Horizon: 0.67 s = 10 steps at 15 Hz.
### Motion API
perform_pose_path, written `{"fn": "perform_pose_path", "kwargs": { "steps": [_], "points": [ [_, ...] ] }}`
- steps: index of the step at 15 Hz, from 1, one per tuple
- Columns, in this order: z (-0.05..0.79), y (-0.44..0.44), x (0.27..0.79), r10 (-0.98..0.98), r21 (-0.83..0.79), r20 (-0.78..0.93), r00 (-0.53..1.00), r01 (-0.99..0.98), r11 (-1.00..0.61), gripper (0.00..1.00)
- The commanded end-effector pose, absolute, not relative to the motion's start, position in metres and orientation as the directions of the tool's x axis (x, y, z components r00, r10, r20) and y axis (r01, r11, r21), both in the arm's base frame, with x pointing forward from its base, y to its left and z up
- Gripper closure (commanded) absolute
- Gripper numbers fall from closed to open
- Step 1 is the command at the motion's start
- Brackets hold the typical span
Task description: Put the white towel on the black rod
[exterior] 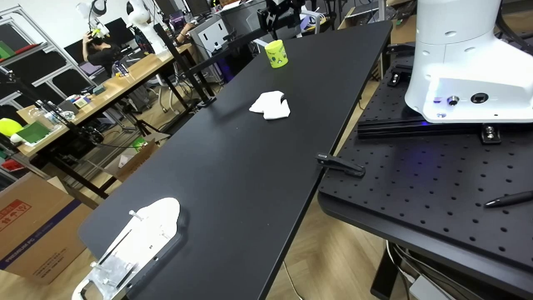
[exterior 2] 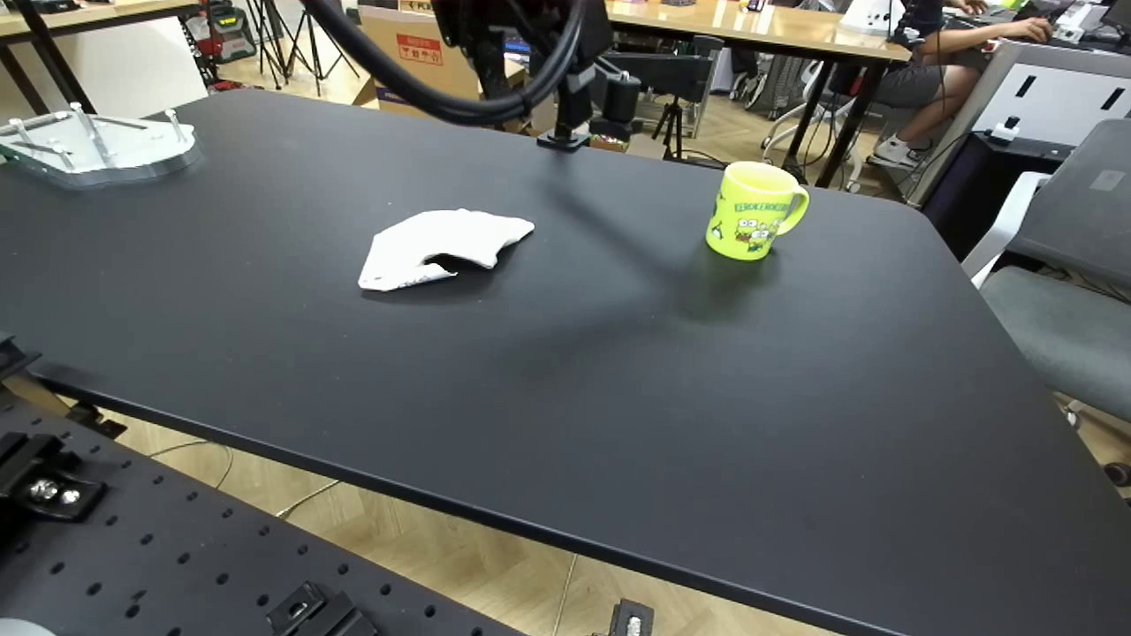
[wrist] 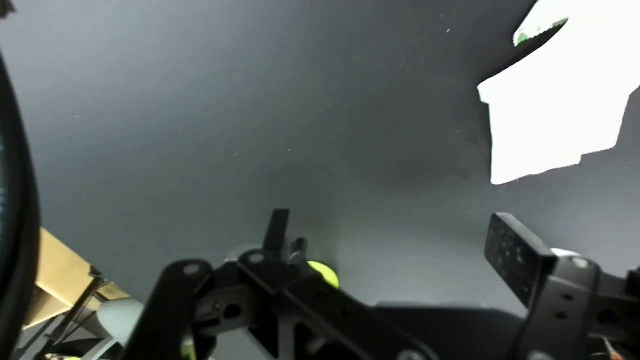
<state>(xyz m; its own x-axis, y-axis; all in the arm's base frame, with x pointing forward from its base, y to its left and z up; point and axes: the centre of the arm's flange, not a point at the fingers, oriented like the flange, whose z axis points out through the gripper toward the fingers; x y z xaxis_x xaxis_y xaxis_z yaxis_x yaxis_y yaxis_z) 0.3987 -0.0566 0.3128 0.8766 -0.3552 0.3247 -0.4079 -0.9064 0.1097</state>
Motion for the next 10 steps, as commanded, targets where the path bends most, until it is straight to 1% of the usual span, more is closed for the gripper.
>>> {"fn": "perform_pose_path", "kwargs": {
  "steps": [1, 10],
  "points": [
    [0.281, -0.039, 0.417, -0.257, 0.074, 0.272, 0.927, -0.287, -0.955, 0.0],
    [0.208, 0.013, 0.43, -0.036, 0.045, 0.125, 0.992, -0.042, -0.998, 0.0]
  ]
}}
